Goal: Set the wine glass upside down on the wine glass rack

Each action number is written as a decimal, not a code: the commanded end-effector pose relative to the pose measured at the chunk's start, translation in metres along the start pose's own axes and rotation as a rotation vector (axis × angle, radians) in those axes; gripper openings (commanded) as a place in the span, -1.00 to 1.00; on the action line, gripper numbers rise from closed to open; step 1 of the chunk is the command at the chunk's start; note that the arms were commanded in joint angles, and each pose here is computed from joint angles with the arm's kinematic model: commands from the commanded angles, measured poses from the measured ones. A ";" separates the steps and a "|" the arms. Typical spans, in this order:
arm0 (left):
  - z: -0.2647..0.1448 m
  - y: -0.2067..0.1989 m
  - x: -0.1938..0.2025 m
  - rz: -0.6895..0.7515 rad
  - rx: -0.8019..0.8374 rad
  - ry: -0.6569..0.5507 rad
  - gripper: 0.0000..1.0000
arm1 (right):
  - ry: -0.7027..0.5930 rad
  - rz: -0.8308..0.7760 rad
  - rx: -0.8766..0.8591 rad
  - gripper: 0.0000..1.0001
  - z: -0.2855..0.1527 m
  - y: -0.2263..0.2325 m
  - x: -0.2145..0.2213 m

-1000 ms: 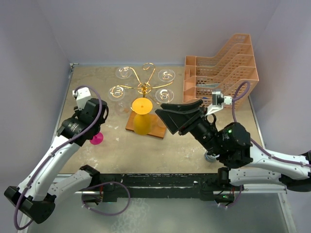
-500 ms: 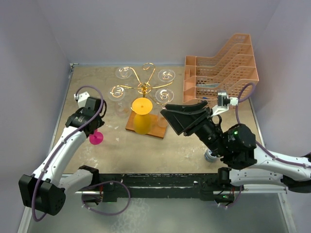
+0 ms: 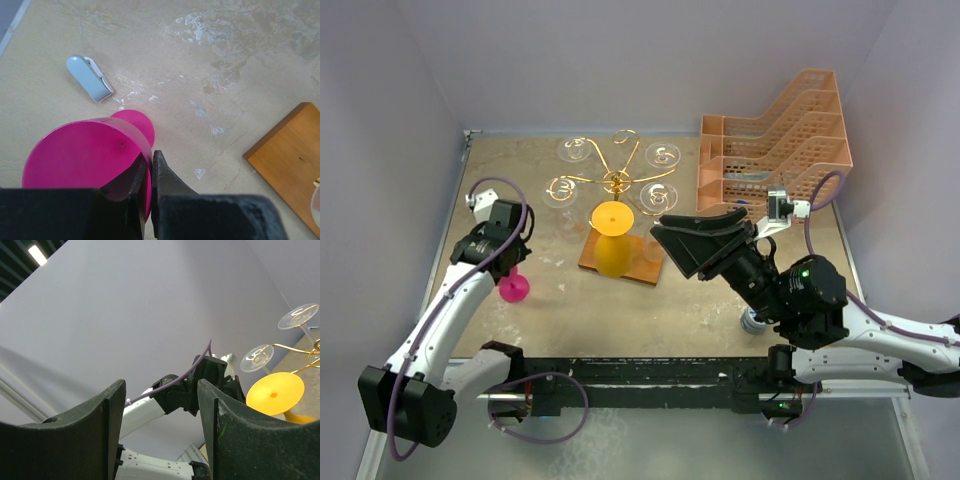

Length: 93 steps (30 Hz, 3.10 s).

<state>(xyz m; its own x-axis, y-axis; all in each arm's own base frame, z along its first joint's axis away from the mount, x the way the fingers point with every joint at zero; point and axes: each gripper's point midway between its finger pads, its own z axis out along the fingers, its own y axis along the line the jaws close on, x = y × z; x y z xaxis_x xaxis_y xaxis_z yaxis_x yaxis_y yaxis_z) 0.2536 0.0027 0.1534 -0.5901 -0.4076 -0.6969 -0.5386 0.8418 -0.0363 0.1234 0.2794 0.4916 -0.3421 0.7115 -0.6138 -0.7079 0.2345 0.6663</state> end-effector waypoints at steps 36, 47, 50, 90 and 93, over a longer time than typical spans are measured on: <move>-0.386 -0.048 -0.222 -0.295 1.261 -0.872 -1.00 | -0.268 0.432 0.089 0.20 0.053 0.009 -0.027; -0.415 -0.060 -0.212 -0.407 1.547 -0.819 -1.00 | -0.236 0.444 0.027 0.36 0.082 0.031 -0.015; -0.424 -0.064 -0.211 -0.423 1.629 -0.795 -1.00 | -0.232 0.466 0.001 0.35 0.087 0.037 -0.018; -0.436 -0.078 -0.183 -0.425 1.905 -0.642 -1.00 | -0.375 0.612 -0.147 0.19 0.127 0.028 -0.050; -0.434 -0.080 -0.182 -0.427 1.918 -0.622 -1.00 | -0.409 0.626 -0.133 0.09 0.127 0.024 -0.055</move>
<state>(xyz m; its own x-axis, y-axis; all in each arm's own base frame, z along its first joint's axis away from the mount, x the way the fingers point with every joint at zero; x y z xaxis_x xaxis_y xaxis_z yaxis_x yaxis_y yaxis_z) 0.1516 -0.1438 0.5848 -0.1536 -0.8268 -0.5411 0.8377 0.1814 -0.5151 0.2080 0.3628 0.5552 -0.4883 0.8712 -0.0506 -0.5120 -0.2390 0.8251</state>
